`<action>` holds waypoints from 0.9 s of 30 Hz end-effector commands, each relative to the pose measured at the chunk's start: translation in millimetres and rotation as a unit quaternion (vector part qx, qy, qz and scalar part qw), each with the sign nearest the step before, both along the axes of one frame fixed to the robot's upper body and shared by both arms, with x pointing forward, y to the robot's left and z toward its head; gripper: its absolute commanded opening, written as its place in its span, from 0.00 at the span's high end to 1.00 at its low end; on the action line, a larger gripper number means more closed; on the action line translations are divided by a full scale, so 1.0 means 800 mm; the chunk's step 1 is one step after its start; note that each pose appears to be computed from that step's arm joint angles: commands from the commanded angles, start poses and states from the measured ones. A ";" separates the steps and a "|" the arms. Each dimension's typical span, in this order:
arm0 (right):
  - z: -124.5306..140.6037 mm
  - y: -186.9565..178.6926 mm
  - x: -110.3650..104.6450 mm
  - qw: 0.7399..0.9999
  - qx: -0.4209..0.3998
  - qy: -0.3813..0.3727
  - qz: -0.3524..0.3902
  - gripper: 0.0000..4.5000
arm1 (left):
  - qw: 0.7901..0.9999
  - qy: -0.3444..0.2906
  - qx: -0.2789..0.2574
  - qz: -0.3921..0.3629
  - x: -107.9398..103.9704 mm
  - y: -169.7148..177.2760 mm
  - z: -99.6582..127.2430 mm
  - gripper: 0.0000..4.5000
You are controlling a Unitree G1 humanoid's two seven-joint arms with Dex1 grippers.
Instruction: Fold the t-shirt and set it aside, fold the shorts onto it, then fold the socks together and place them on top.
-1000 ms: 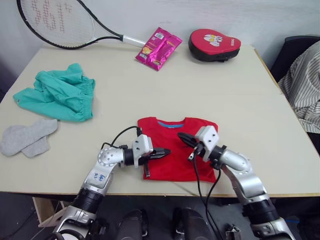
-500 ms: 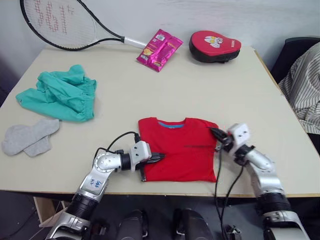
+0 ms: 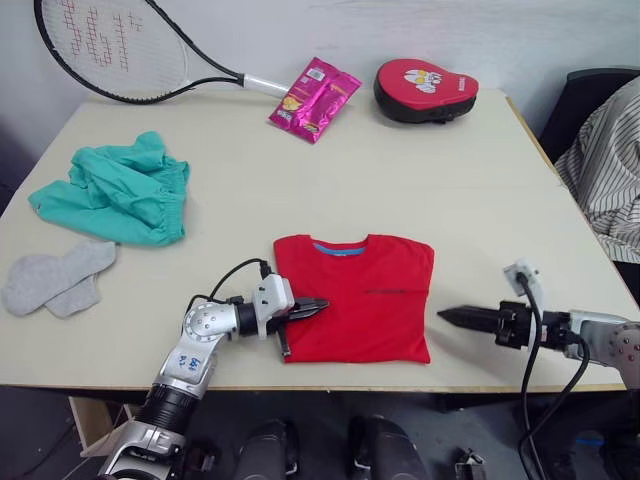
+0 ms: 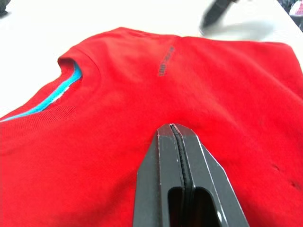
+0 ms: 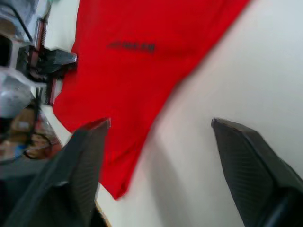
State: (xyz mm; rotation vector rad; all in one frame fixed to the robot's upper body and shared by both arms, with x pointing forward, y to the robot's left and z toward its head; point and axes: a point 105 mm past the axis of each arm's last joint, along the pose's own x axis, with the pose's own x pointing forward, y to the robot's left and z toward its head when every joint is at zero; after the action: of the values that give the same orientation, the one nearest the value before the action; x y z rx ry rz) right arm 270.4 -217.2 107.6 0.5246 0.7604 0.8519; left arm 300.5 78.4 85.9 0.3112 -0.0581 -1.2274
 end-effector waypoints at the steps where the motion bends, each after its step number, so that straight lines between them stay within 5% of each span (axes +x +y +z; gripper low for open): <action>1: -0.017 0.027 -0.004 0.998 0.013 0.059 0.027 0.01 | 1.000 -0.011 -0.010 -0.009 -0.001 0.001 0.009 1.00; 7: -0.029 0.067 0.010 0.995 0.011 0.085 0.056 0.01 | 1.000 -0.004 -0.005 -0.016 -0.004 0.005 0.008 1.00; 10: -0.033 0.085 0.016 0.994 0.014 0.087 0.066 0.13 | 1.000 -0.003 -0.003 -0.016 -0.004 0.008 0.009 1.00; 21: -0.039 0.096 0.028 0.996 0.007 0.082 0.036 0.98 | 1.000 -0.001 -0.021 -0.015 -0.002 0.014 0.021 1.00; 24: -0.026 0.074 0.023 0.997 0.000 0.072 0.022 0.99 | 0.998 0.003 -0.046 -0.041 -0.012 0.016 0.039 1.00; 27: -0.010 0.044 0.022 0.998 -0.009 0.060 -0.006 1.00 | 0.995 0.015 -0.075 -0.060 -0.021 0.021 0.062 0.88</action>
State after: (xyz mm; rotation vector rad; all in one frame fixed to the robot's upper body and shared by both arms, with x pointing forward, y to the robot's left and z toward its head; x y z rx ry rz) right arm 290.0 -159.9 98.5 0.5665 0.8720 0.8858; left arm 289.5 93.0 116.1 0.1959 -0.0857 -1.3152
